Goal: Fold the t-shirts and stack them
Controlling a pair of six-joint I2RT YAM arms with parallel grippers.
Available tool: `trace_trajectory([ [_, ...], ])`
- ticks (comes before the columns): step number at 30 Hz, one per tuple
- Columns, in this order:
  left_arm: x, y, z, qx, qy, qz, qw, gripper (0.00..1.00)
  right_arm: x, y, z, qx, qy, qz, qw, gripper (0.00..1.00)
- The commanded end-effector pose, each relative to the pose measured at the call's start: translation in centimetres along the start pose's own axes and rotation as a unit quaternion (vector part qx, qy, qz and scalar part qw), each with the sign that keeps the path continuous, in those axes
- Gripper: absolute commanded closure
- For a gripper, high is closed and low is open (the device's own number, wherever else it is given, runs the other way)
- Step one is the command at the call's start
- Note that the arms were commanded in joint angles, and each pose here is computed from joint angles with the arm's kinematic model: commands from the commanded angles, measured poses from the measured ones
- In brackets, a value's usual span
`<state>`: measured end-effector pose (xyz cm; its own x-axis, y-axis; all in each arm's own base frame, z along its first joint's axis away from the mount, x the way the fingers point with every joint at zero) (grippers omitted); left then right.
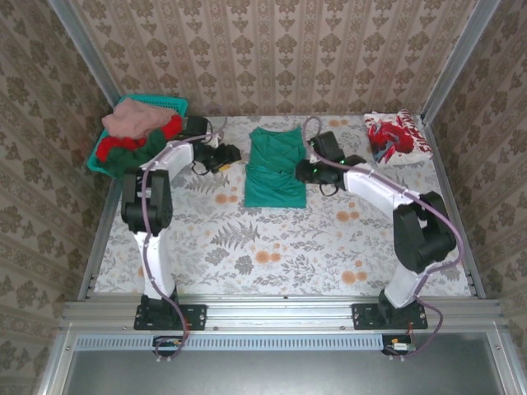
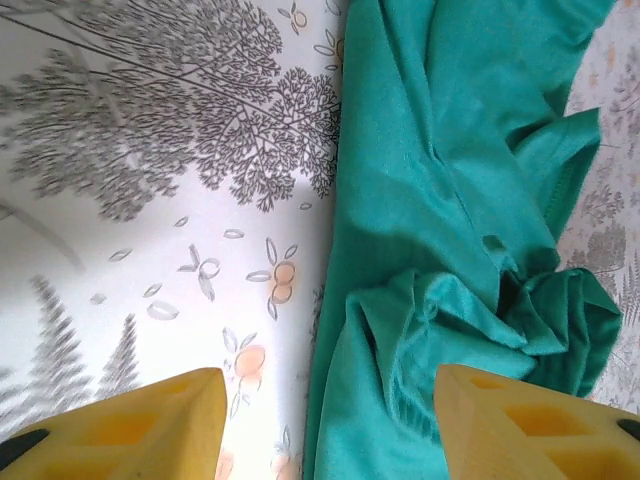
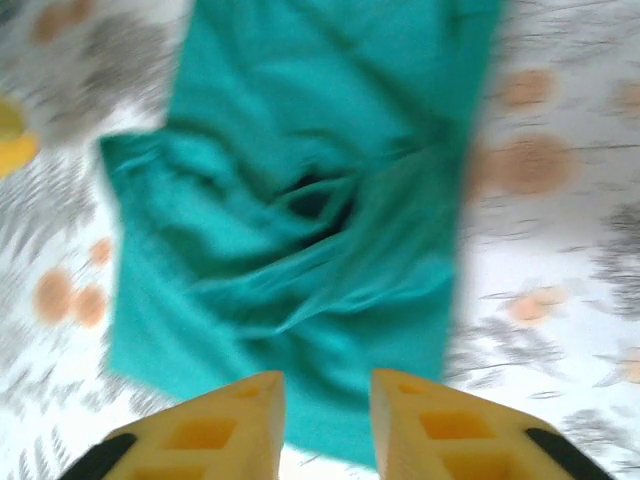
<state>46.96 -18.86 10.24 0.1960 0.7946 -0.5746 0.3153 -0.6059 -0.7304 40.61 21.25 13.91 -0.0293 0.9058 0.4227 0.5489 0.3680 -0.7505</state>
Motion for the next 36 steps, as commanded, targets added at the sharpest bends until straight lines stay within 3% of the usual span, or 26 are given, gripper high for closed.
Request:
trace_trajectory([
  [1,-1.6,-3.1,0.1,-0.039,0.032,0.004,0.999,0.40,2.0,2.8,5.4,0.055,-0.065,-0.023,0.996,0.78],
  [3,-1.9,-3.7,1.1,-0.051,0.037,0.007,0.998,0.39,1.8,4.4,6.5,0.079,-0.061,-0.013,0.995,0.83],
  [8,-2.2,-4.5,4.2,-0.066,0.049,-0.005,0.997,0.38,1.6,7.0,5.1,0.081,-0.081,0.019,0.993,0.84],
  [17,-1.4,-3.3,7.6,-0.040,0.050,-0.017,0.998,0.37,0.7,9.6,2.0,0.093,-0.074,0.058,0.991,0.75],
  [24,-1.2,-2.4,8.1,-0.030,0.052,-0.021,0.998,0.37,-0.1,11.1,-0.1,0.088,-0.063,0.068,0.992,0.74],
  [36,-2.5,0.8,6.5,0.001,0.107,-0.027,0.994,0.37,-1.0,12.9,-6.8,-0.008,0.000,0.060,0.998,0.72],
])
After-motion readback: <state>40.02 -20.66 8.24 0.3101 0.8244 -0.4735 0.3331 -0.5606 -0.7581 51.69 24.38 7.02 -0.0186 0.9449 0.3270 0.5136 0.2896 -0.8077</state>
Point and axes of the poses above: each hand's point on the last joint's axis, 136 mm out from that joint toward the fingers, its own y axis out along the fingers, its own x axis along the line the jaws close on, z = x × y, the point moved 1 cm from there along -y, back along the fingers, and after that the axes turned 9 degrees about y, right-handed, at the moved point
